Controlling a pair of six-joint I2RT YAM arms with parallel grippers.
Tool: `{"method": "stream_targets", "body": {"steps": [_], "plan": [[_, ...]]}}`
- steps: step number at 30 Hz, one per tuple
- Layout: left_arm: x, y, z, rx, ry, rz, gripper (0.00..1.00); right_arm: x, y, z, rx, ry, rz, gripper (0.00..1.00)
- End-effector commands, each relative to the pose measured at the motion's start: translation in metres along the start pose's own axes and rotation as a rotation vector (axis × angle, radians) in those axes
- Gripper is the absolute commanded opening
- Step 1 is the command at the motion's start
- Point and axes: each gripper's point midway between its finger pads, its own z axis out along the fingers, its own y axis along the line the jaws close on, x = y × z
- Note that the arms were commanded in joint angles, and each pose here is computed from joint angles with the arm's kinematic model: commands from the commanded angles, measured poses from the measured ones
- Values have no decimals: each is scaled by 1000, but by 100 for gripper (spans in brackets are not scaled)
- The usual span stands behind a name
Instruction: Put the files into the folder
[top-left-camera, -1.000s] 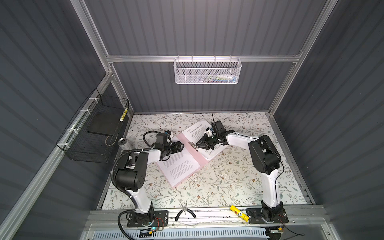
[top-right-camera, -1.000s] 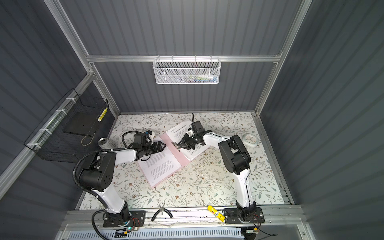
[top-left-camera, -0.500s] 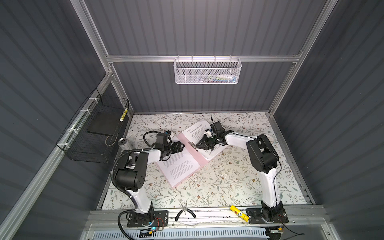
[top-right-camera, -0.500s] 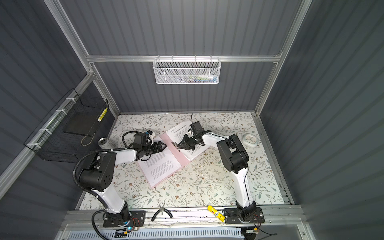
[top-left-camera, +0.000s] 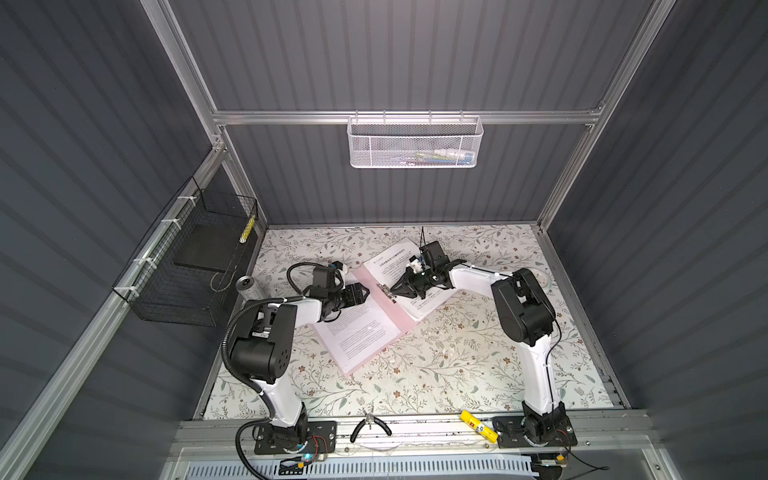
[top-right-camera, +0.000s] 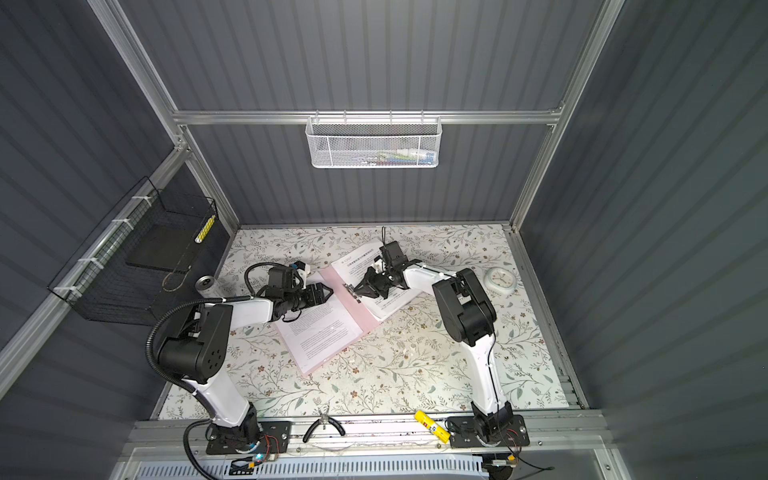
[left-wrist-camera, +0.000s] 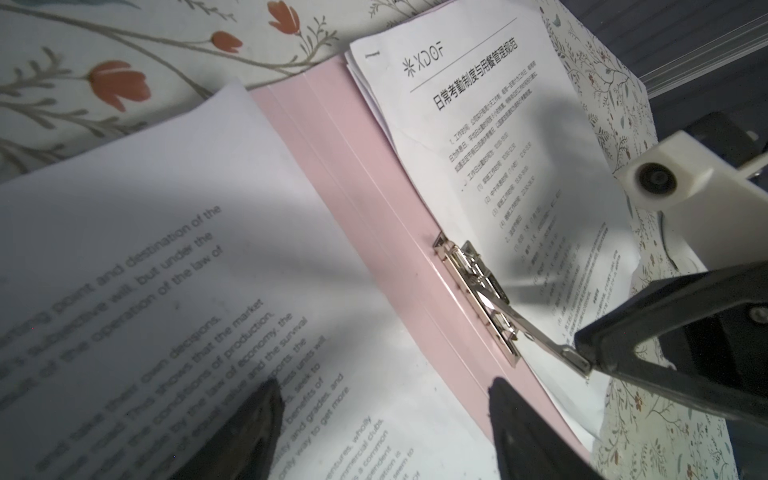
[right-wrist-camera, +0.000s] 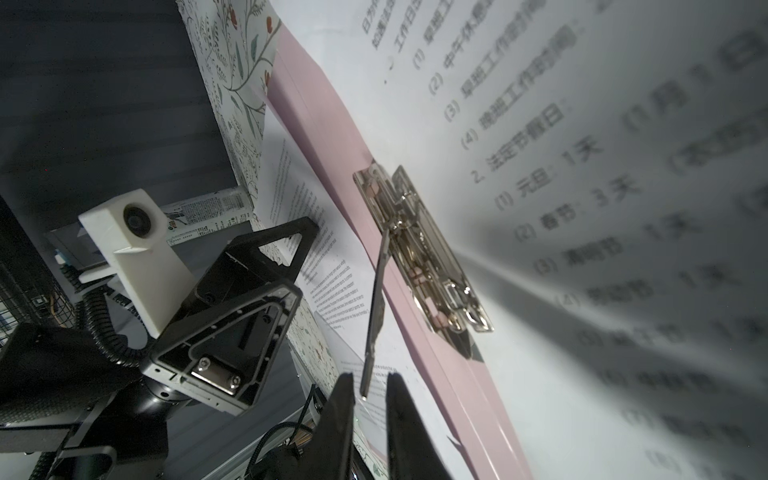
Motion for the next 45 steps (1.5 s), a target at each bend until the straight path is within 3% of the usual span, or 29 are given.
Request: {"method": "stream_targets", "body": {"steps": [1,20,32,41,45], "plan": [[0,1,4,13,9,-16,79,1,-2,8,1,22,-6,19],[2,9,13,-3,25,-24,78,7,-17,13,30,37,7,0],[2,10,18,-1,30,-26,78,12,-47,14,109,36,26,0],[1,7,17,8,30,-22,78,8,-32,12,61,31,22,13],[1,8,17,8,30,-23,78,10,-30,13,54,36,20,14]]}}
